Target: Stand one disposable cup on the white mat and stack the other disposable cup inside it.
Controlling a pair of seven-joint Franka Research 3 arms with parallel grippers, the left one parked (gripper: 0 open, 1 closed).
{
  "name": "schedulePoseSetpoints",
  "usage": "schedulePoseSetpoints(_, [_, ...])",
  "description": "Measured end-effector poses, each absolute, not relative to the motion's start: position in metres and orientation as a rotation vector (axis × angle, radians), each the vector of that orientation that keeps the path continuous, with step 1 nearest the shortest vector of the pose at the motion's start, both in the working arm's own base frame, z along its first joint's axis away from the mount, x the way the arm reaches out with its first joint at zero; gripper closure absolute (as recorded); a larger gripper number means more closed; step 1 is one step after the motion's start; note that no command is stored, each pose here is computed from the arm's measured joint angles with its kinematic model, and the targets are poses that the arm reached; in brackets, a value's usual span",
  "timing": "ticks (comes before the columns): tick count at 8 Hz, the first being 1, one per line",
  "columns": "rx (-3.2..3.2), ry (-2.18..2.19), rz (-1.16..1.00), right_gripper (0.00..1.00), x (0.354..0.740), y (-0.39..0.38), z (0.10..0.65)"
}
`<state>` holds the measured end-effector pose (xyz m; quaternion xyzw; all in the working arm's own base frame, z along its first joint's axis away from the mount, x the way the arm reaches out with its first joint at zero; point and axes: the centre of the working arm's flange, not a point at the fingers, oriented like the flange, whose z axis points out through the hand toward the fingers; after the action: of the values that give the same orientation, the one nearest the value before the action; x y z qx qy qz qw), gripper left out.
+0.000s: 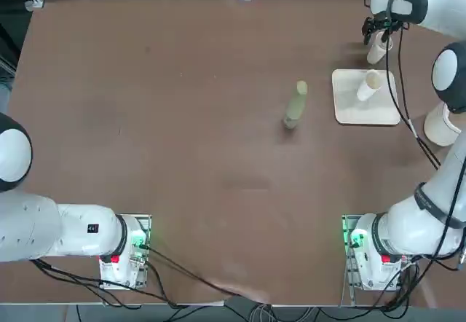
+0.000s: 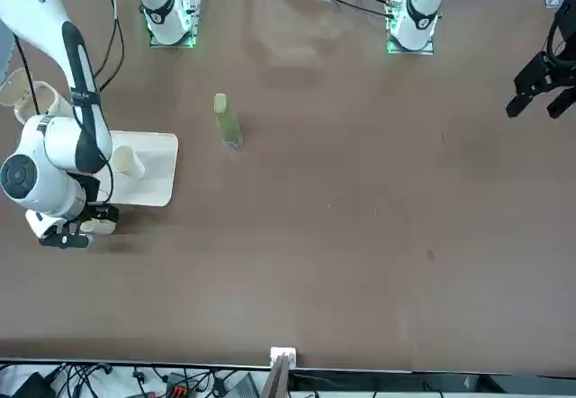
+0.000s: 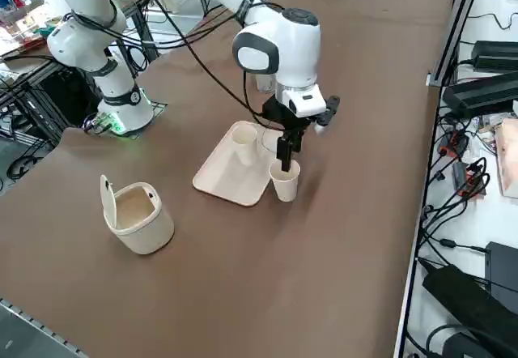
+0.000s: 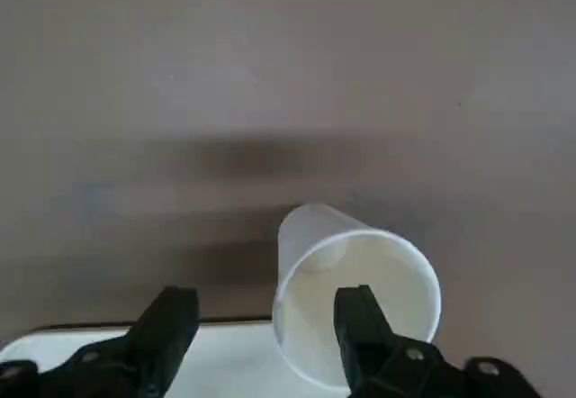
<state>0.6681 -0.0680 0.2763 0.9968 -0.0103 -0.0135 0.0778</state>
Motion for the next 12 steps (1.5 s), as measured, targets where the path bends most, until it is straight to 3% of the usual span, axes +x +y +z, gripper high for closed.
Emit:
schedulePoseSetpoints(1, [2.985,-0.033,-0.050,0.15,0.668,-0.069,0.272])
schedulePoseSetpoints(5, [2.985,-0.035,-0.060,0.94,0.667,-0.071,0.268])
schedulePoseSetpoints(8, [2.981,-0.061,-0.048,0.98,0.667,-0.074,0.324])
schedulePoseSetpoints(12, [2.980,-0.119,-0.208,0.98,0.618,-0.043,0.427])
